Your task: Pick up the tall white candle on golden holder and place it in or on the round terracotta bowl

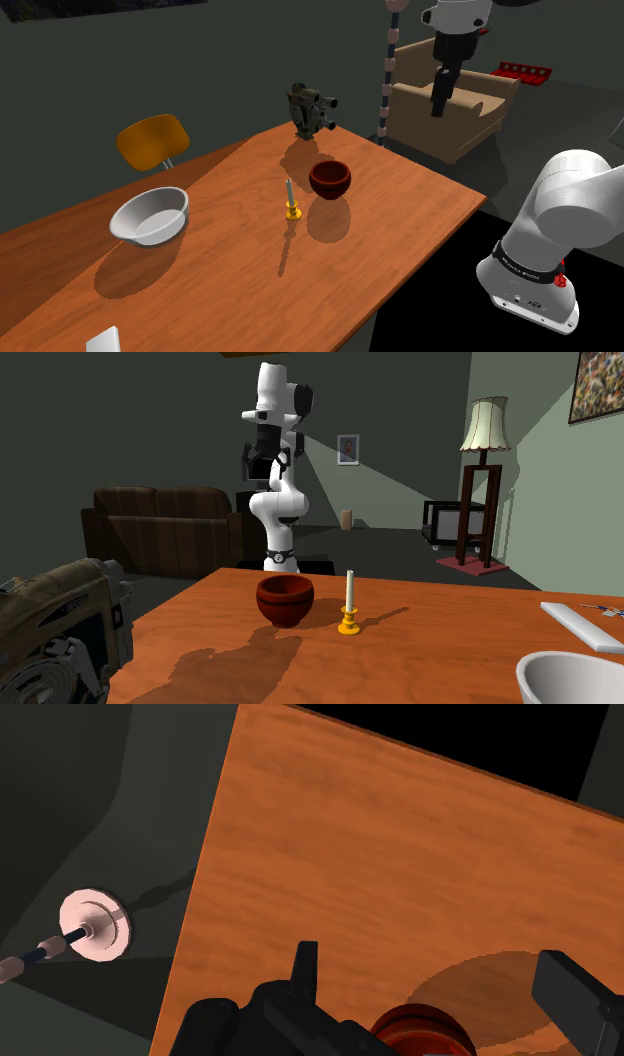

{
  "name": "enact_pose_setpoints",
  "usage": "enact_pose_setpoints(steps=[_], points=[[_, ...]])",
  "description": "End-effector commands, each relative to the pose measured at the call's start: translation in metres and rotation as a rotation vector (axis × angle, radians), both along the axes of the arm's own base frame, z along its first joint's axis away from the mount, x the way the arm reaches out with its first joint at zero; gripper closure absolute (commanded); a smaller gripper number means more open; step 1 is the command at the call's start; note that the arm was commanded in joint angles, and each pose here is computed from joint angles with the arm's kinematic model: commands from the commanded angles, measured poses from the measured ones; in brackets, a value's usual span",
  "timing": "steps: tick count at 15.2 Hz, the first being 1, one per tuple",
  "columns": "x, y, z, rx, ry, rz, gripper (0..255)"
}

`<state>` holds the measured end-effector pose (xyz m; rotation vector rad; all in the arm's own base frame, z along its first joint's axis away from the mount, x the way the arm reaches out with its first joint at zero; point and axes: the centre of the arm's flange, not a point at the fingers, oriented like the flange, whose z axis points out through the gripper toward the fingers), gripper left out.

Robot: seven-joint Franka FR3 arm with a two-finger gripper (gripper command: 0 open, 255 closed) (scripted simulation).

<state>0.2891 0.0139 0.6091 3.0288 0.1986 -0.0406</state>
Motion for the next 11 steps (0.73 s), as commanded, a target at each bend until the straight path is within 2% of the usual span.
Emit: enact_pose_setpoints(steps=[1,11], points=[[0.000,0.000,0.000,0.000,0.000,0.000,0],[0.050,0.052,-0.094,0.063,-0.125,0.001,0]])
